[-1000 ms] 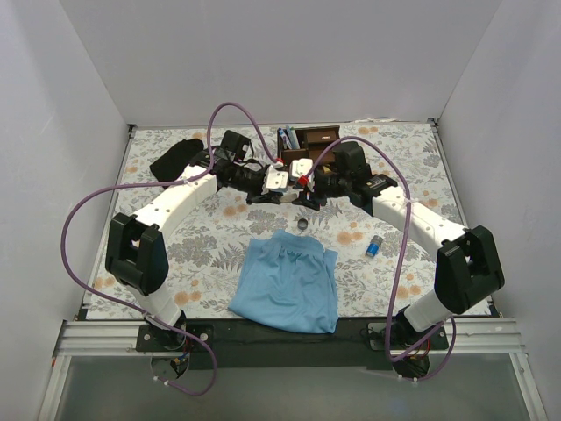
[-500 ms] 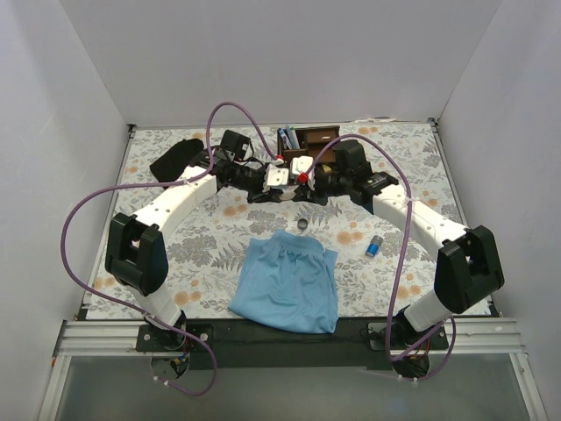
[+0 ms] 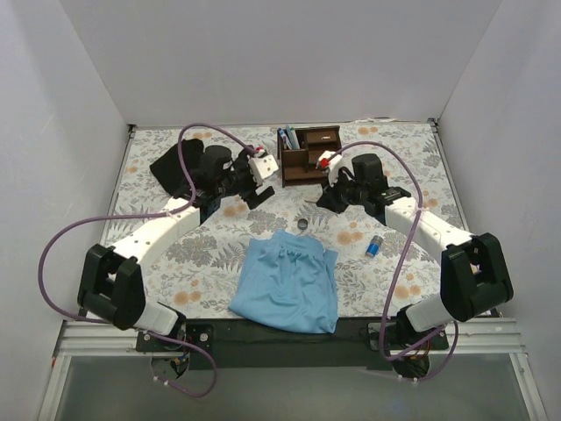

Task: Sort the stationery into containers
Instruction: Place the stationery in the storage box.

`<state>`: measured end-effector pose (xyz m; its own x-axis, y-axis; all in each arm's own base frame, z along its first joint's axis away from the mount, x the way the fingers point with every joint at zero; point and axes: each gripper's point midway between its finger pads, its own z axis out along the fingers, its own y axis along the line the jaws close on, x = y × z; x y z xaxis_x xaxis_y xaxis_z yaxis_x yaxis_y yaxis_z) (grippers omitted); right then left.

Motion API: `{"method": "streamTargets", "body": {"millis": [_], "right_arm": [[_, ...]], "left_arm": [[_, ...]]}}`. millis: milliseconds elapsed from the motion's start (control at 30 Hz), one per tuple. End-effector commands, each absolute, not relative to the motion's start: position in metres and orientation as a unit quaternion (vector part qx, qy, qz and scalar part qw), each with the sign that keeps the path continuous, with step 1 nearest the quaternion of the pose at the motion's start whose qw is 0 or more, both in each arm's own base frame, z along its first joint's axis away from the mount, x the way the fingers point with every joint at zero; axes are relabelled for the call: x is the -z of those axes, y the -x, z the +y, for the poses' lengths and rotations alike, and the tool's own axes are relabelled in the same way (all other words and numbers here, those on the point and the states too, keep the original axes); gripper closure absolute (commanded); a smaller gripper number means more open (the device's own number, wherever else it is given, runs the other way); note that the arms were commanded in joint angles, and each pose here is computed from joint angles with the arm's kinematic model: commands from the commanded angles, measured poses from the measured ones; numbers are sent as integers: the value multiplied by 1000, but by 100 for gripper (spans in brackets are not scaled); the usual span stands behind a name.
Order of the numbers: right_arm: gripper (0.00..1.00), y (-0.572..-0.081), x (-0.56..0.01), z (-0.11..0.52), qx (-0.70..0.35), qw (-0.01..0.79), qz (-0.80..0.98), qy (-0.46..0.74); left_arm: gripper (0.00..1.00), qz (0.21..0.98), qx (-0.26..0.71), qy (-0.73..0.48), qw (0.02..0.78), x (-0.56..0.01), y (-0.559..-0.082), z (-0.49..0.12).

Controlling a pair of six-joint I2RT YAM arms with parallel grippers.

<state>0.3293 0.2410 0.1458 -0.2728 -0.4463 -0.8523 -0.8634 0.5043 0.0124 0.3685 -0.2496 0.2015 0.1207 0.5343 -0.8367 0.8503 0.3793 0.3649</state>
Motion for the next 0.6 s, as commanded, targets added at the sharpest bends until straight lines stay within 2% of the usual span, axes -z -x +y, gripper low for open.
{"method": "streamTargets", "body": {"millis": [0, 67, 233, 567], "right_arm": [[99, -378, -151, 197, -193, 473, 833, 211], [99, -391, -144, 186, -159, 479, 846, 172], [99, -428, -144, 175, -121, 495, 856, 81], [99, -468, -135, 192, -131, 491, 860, 49]], "left_arm": [[16, 660, 85, -419, 618, -243, -390, -218], [6, 685, 83, -369, 622, -239, -393, -207], [6, 731, 90, -311, 600, -217, -397, -194], [6, 749, 92, -310, 579, -198, -399, -190]]}}
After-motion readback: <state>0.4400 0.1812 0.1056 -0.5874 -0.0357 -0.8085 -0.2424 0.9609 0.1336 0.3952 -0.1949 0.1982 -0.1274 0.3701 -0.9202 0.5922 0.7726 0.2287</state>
